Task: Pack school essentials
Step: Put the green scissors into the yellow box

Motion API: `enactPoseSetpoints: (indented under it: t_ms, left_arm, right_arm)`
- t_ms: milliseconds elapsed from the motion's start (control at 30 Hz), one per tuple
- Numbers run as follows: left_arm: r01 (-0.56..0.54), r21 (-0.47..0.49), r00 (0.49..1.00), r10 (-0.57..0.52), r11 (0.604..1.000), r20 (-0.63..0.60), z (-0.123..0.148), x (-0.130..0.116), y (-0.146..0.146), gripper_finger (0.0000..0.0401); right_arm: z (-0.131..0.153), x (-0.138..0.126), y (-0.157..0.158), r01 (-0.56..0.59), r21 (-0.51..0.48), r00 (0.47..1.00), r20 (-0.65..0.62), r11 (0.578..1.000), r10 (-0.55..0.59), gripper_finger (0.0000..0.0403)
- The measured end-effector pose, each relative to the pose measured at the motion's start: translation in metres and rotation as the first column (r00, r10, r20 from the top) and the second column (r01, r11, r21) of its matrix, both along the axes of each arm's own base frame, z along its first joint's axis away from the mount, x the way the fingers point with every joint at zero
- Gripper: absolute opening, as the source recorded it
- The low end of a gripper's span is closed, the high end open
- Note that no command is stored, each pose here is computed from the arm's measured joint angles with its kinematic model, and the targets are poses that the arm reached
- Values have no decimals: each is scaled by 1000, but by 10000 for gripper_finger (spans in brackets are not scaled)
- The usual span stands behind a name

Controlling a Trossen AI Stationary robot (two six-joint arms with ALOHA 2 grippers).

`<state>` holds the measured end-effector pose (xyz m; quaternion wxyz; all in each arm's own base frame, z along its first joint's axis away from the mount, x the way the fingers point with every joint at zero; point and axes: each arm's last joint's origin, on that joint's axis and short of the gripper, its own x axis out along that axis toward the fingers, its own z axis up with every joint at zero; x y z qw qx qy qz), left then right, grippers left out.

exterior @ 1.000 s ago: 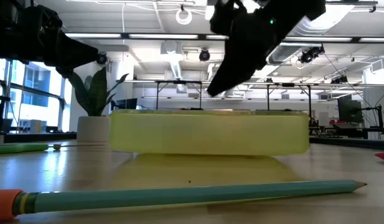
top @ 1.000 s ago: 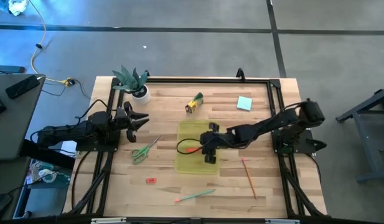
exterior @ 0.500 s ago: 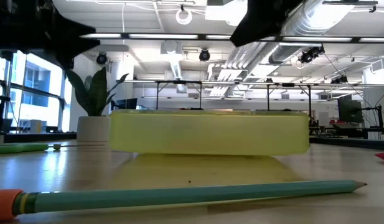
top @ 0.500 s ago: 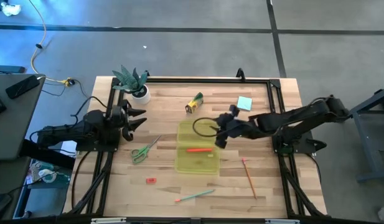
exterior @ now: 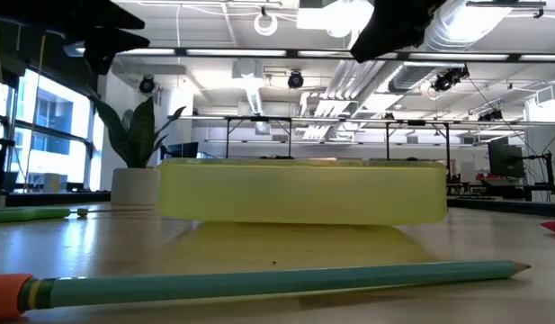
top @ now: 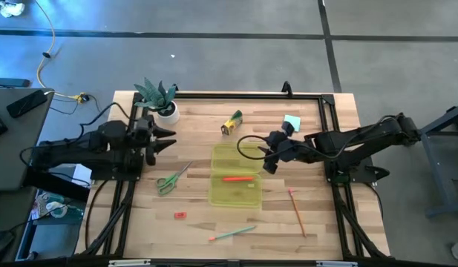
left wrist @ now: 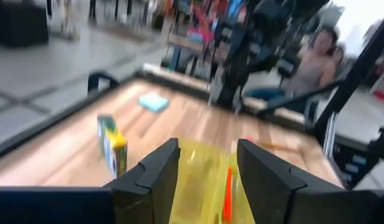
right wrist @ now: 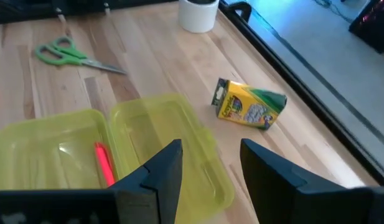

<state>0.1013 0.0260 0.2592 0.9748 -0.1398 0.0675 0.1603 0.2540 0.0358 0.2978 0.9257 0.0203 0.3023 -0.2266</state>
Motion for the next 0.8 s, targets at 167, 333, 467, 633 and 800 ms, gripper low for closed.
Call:
enactPoseSetpoints:
  t_ms: [167,333,467,633,800]
  left_arm:
    - [-14,-87,991,2,996,-136,17,11,2,152]
    - [-14,-201,976,-31,980,-217,31,21,3,152]
    - [11,-283,960,-89,959,-265,37,29,-1,152]
    - [16,-377,917,-164,926,-363,28,36,-13,152]
    - [7,-454,852,-242,891,-463,16,42,-30,152]
  right_arm:
    - [-4,-4,-1,38,31,999,-36,999,-37,152]
    - [-9,-9,-2,83,57,993,-87,995,-78,152]
    - [-11,-11,-2,103,67,990,-105,992,-95,152]
    - [-11,-11,-2,114,78,989,-100,990,-106,152]
    - [-11,-11,-2,114,78,989,-100,990,-106,152]
